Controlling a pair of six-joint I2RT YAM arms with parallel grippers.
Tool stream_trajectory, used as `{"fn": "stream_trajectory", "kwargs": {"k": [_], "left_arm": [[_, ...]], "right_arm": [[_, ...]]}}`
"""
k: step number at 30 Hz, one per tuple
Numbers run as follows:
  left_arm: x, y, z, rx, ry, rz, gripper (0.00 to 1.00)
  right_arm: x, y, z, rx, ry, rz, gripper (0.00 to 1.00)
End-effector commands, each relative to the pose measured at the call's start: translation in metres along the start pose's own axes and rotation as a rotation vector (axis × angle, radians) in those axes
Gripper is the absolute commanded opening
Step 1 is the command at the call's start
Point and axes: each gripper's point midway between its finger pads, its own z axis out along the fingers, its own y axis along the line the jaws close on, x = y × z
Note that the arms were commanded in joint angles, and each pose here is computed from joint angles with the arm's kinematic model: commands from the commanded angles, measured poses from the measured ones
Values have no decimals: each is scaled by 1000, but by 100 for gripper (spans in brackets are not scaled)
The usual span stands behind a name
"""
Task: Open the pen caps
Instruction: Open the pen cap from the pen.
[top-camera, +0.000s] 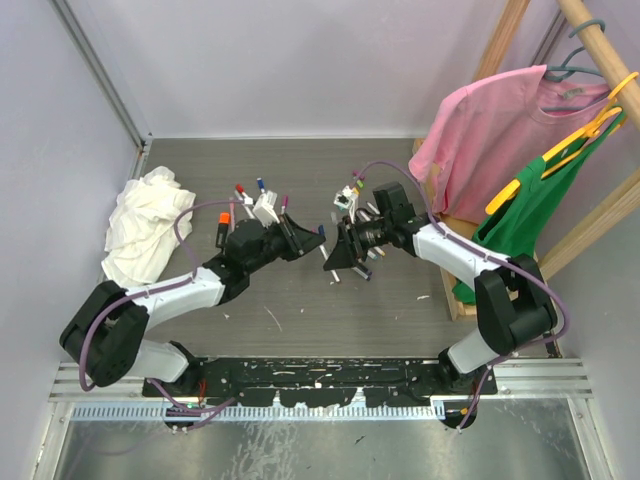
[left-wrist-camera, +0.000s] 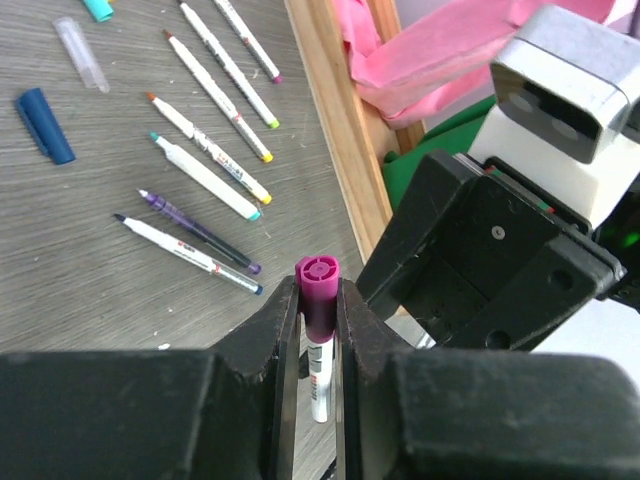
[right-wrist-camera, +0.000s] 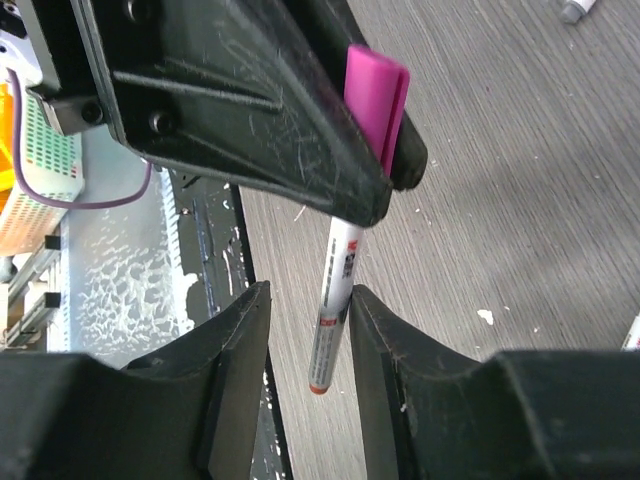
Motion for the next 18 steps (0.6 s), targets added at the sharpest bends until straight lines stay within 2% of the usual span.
{"fn": "stream_trajectory", "kwargs": {"k": [1,5,8,13,14,18], "left_arm": [[-18,-40,-5,174,-99,46,0],[-18,-46,-7,218,-107,57,0],[-19,-47,-9,234,-123,57,0],[-20,-46,-9,235,-133,52,0],[-18,-45,-9,227,-126,49,3],[-14,-33,-5,149,-85,29,26]], "right_arm": [[-19,14,2,-78,-51,-35,43],[-18,17,4,-116,-57,9,39],[-17,20,6,-151,-55,38,23],[-19,23,5,-161,-57,34,5],[-20,23,4,-155,-59,30,3],[-23,14,1,-66,-59,-13,1]]}}
